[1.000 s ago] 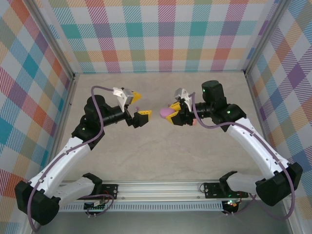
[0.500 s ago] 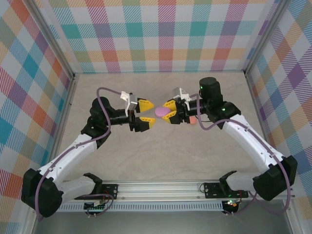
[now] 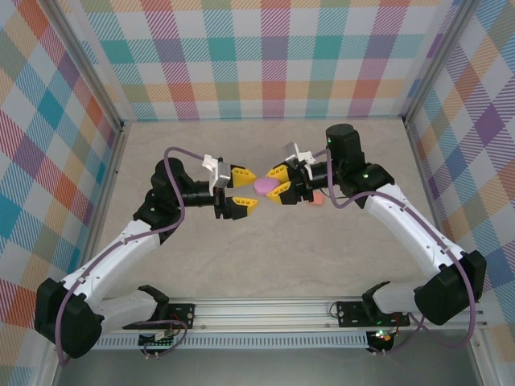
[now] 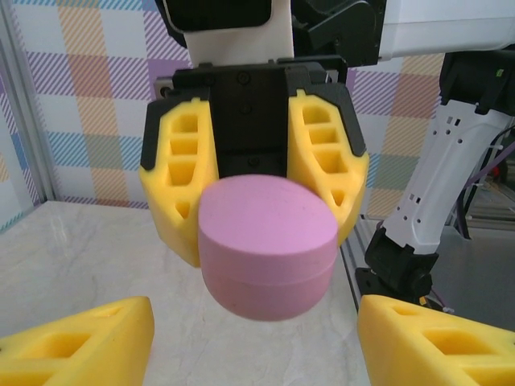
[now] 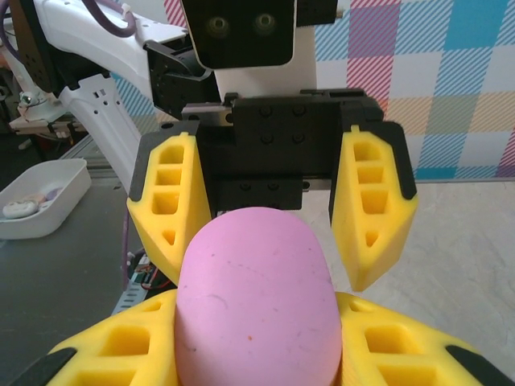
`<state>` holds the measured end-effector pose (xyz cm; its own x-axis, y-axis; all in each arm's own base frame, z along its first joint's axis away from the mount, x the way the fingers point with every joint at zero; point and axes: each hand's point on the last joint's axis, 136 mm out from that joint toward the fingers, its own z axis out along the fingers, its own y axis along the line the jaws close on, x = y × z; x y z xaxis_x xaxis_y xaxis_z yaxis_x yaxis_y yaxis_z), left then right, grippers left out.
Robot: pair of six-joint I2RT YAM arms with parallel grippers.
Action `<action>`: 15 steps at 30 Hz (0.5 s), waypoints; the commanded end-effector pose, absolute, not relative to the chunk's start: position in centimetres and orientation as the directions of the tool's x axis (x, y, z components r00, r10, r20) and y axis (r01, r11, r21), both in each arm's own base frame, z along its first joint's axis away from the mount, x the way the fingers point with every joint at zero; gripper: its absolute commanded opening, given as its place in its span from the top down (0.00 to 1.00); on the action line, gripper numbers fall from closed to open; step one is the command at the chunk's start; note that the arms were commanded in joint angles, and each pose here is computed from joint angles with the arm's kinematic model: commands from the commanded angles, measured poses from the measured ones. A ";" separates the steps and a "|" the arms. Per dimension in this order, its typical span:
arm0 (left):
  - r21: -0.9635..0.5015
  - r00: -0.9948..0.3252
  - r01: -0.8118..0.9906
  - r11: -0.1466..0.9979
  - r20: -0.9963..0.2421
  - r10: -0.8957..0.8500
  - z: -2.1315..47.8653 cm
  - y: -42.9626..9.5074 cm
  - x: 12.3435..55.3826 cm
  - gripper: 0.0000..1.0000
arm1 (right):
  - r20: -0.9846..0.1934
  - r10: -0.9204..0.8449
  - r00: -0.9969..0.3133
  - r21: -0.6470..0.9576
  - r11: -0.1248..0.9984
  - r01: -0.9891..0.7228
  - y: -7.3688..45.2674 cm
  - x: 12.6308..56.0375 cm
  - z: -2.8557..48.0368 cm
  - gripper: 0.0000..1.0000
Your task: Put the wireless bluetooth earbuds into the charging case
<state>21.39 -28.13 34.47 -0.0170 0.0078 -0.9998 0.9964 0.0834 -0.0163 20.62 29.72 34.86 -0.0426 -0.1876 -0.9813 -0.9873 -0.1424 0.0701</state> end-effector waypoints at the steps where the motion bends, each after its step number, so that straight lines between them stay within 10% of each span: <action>1: 0.042 0.044 0.996 0.073 -0.999 -0.020 36.1 -28.5 21.1 0.31 | -0.986 -0.165 -0.001 0.033 -0.189 -0.981 29.7 20.0 35.8 0.87; 15: 0.027 0.029 0.997 0.076 -0.999 -0.018 36.4 -29.4 21.7 0.30 | -0.987 -0.160 -0.012 0.044 -0.195 -0.980 29.6 19.6 35.8 0.87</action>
<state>21.90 -29.30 34.30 -0.0306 0.0159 -0.9994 0.9964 0.0802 -0.0292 20.52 29.67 34.54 -0.0482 -0.1966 -0.9793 -0.9864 -0.1452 0.0777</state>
